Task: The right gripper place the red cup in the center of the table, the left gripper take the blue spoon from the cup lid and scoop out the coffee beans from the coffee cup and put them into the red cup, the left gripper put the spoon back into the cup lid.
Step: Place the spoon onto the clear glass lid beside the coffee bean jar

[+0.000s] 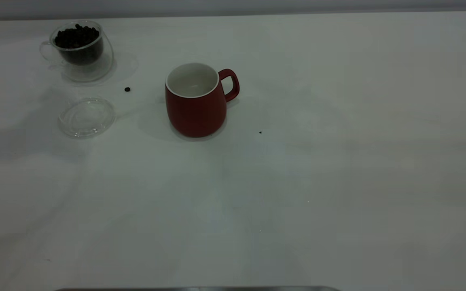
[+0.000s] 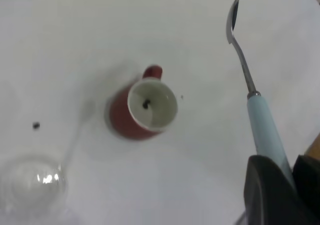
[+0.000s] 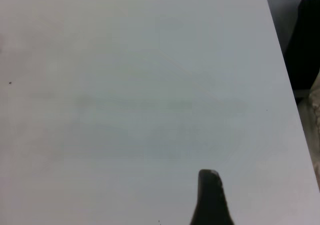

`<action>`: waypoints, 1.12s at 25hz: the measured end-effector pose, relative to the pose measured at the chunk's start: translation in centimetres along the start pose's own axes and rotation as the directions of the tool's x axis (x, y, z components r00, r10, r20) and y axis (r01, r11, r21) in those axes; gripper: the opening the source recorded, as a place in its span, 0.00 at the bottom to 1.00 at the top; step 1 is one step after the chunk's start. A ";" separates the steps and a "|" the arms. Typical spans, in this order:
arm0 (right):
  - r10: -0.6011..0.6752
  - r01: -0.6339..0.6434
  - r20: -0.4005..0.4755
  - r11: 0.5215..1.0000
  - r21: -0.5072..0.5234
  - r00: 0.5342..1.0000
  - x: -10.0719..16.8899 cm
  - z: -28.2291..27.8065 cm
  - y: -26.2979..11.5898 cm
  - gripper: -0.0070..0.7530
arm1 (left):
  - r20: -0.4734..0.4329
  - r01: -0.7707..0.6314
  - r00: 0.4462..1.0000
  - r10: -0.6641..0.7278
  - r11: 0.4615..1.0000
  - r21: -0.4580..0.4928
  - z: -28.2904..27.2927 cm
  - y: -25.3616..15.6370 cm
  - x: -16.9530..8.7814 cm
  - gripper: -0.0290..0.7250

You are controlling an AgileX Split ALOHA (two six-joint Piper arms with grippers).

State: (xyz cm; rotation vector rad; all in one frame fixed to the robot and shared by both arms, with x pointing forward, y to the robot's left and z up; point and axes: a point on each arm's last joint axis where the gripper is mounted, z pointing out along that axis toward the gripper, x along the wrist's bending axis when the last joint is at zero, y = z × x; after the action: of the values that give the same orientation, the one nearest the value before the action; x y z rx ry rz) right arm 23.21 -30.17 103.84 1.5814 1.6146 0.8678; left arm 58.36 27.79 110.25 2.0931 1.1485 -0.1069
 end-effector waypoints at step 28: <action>0.000 0.000 0.000 1.000 0.000 1.000 0.0 0.0 0.0 0.76 | 0.018 0.638 0.768 -0.640 0.764 -0.094 5.6 -18.7 12.2 0.20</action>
State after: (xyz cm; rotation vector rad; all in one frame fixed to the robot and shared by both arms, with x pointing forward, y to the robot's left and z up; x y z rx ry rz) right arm 23.21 -30.17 103.84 1.5814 1.6146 0.8678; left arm 52.90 38.94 90.87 1.5322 1.8043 -0.3512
